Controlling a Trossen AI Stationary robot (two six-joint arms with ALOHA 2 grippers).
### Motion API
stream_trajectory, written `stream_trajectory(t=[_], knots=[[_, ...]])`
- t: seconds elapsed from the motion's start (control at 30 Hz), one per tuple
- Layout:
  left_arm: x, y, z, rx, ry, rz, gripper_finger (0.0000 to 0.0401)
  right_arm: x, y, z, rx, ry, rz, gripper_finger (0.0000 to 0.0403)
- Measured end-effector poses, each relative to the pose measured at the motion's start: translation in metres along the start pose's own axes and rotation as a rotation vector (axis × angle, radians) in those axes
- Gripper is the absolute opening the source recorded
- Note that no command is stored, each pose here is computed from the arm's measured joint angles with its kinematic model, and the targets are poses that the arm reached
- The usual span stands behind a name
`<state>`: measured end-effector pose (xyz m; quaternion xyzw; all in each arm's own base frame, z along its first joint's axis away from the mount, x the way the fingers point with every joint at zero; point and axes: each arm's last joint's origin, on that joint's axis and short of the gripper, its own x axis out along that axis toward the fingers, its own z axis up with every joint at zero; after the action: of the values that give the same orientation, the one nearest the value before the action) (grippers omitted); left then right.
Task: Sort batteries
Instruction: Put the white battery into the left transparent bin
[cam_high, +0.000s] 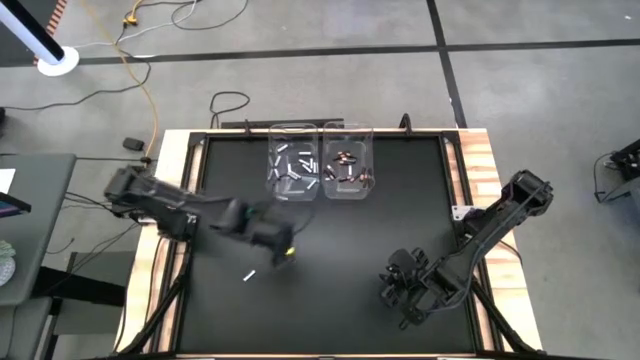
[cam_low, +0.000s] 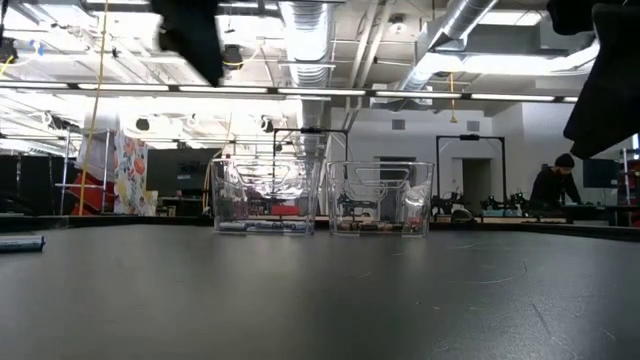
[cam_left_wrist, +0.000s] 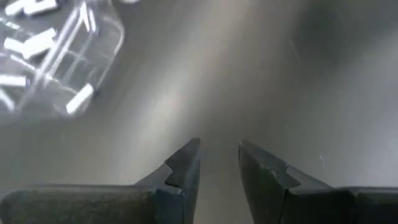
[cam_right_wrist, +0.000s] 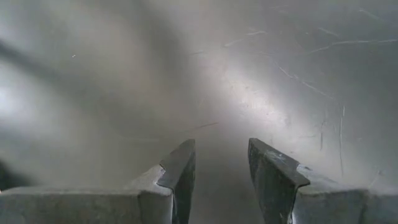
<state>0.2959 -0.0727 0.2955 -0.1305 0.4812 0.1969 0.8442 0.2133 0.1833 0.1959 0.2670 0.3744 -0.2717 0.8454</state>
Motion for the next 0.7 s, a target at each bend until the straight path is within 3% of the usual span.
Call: stream_trajectory(t=[0.27, 0.7], knots=[[-0.031, -0.003, -0.072, -0.102, -0.021, -0.069, 0.0103, 0.001, 0.0, 0.002, -0.036, -0.002, -0.003, 0.0164], [0.002, 0.001, -0.109, -0.102, 0.044, -0.05, 0.0169, 0.001, 0.0, 0.002, -0.044, -0.002, -0.001, 0.0164]])
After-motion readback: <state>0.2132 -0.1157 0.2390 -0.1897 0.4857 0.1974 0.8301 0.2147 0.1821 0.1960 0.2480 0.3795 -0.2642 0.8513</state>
